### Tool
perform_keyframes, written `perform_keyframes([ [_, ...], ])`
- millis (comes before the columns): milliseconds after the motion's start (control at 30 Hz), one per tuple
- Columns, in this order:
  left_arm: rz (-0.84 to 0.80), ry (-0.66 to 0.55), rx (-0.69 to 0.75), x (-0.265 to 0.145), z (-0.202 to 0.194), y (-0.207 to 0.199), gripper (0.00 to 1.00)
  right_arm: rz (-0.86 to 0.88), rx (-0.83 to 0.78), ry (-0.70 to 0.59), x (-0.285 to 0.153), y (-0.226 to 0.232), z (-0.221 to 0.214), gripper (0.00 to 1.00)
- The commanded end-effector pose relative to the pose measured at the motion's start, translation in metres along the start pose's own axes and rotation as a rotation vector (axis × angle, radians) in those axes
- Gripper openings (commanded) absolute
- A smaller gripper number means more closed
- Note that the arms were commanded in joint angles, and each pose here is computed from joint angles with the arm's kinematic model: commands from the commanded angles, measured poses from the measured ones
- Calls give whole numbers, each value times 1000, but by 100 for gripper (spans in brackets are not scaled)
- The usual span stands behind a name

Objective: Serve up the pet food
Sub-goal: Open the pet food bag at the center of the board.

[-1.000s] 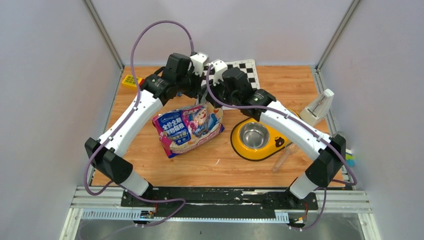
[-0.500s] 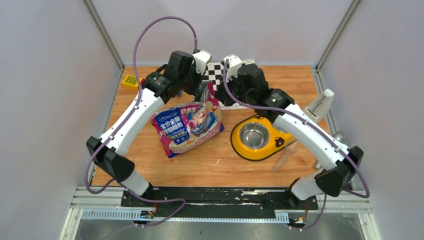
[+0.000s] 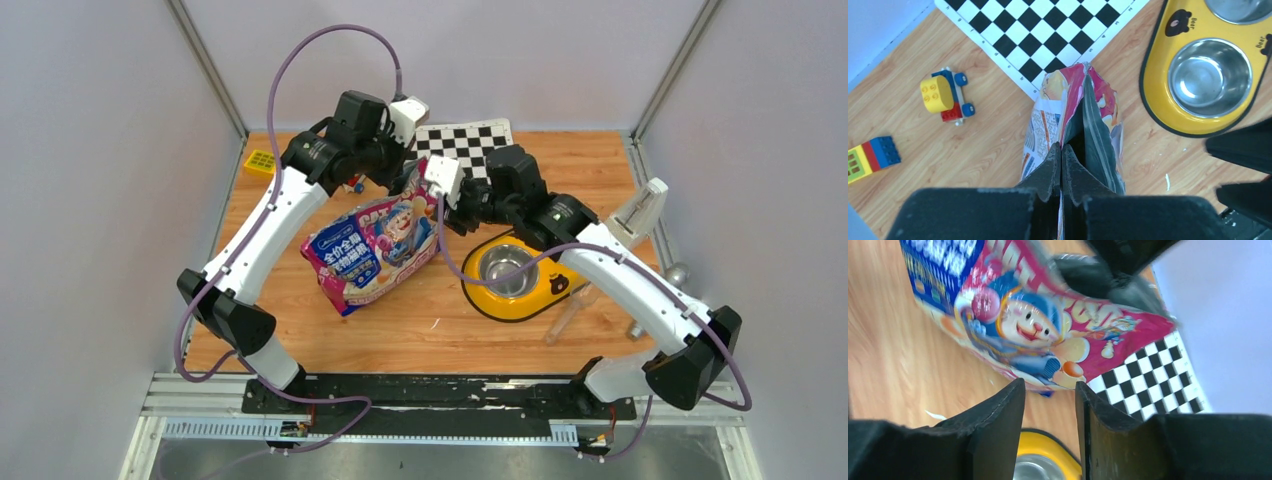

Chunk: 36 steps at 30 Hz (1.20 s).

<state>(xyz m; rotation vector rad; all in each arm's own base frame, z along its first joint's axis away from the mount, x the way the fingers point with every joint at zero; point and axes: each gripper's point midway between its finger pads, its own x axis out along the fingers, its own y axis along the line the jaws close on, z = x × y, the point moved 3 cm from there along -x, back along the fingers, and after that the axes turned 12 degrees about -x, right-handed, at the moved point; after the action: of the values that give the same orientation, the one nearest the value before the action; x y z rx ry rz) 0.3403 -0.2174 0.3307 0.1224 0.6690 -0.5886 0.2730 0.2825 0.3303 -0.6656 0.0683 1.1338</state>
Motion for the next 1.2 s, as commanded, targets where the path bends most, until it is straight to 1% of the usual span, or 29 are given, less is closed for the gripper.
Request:
perform_keyframes([
  [0, -111, -141, 31, -27, 37, -17, 0, 153, -524, -33, 8, 15, -21, 43],
  [33, -122, -135, 31, -25, 37, -18, 0, 179, -563, -52, 10, 18, -20, 44],
  [133, -141, -108, 21, -19, 34, -21, 0, 255, -616, -133, 8, 23, -2, 46],
  [167, -141, -99, 19, -15, 33, -21, 0, 298, -641, -159, 5, 29, 1, 52],
  [200, -142, -89, 17, -11, 33, -21, 0, 321, -670, -180, 2, 30, 7, 65],
  [233, -142, -85, 16, -10, 32, -21, 0, 333, -680, -194, 0, 31, 12, 68],
  [367, -156, -71, 5, -4, 31, -23, 0, 304, -700, -209, -4, 22, 35, 68],
  [500, -163, -65, 2, -1, 30, -24, 0, 282, -730, -194, 3, 13, 44, 68],
  [633, -176, -54, -7, -1, 28, -26, 0, 284, -763, -169, 21, 12, 47, 68],
  [800, -205, -49, -21, -2, 25, -30, 0, 290, -799, -119, 44, 11, 37, 66],
  [900, -151, -65, -31, -2, 27, -23, 0, 257, -811, -85, 56, 4, 32, 66],
  [1000, -63, -88, -53, -1, 31, -11, 0, 218, -824, -52, 65, -3, 27, 66],
  [1167, 28, -117, -68, -2, 34, 2, 0, 179, -813, -50, 69, -10, 31, 66],
])
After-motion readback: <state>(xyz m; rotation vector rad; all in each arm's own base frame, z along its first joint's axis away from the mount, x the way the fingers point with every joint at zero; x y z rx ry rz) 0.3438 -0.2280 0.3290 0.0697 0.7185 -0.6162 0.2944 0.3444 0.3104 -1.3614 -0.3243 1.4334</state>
